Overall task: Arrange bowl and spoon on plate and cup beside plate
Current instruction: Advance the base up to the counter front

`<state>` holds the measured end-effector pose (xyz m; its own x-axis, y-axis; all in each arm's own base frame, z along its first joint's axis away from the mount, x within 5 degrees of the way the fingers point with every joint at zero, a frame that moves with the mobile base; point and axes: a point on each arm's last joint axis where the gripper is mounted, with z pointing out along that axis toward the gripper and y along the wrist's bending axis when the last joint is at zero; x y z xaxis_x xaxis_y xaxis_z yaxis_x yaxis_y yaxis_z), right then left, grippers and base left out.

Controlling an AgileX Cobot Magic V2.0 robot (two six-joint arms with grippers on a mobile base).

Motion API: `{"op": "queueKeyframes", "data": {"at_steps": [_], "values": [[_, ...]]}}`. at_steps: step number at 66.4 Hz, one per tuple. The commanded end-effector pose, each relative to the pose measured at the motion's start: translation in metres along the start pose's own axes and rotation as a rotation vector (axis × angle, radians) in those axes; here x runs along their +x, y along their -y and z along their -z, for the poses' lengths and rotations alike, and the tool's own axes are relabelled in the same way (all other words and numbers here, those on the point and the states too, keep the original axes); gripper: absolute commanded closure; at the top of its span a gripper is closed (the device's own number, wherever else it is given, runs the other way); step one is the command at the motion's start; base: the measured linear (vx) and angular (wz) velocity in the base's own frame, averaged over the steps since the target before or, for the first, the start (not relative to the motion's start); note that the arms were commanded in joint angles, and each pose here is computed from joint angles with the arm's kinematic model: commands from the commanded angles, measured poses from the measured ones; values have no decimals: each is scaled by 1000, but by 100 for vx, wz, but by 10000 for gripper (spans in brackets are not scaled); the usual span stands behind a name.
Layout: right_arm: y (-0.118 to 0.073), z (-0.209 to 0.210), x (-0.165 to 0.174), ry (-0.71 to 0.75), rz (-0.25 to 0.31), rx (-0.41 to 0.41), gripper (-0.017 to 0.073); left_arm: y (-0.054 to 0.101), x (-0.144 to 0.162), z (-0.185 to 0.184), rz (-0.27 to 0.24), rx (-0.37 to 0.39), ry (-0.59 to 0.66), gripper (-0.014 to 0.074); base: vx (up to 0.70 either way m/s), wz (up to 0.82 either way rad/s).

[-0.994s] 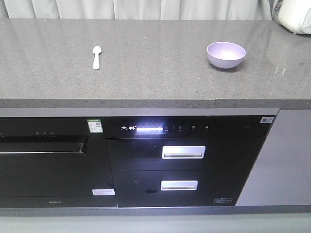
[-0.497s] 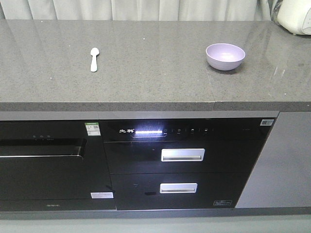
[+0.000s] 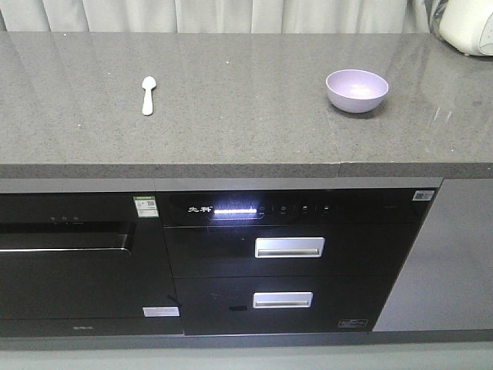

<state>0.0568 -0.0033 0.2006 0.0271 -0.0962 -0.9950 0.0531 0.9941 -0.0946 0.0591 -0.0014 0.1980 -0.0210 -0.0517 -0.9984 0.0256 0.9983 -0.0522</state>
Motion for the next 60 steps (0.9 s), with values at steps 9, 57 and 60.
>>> {"op": "queueKeyframes", "data": {"at_steps": [9,57,60], "values": [[-2,1,-2,65,11,-12,561,0,5,-2,18,6,28,599,1,-1],[-2,1,-2,64,11,-12,561,0,5,-2,18,6,28,599,2,0],[-2,1,-2,64,11,-12,561,0,5,-2,18,6,28,599,3,-1]]}}
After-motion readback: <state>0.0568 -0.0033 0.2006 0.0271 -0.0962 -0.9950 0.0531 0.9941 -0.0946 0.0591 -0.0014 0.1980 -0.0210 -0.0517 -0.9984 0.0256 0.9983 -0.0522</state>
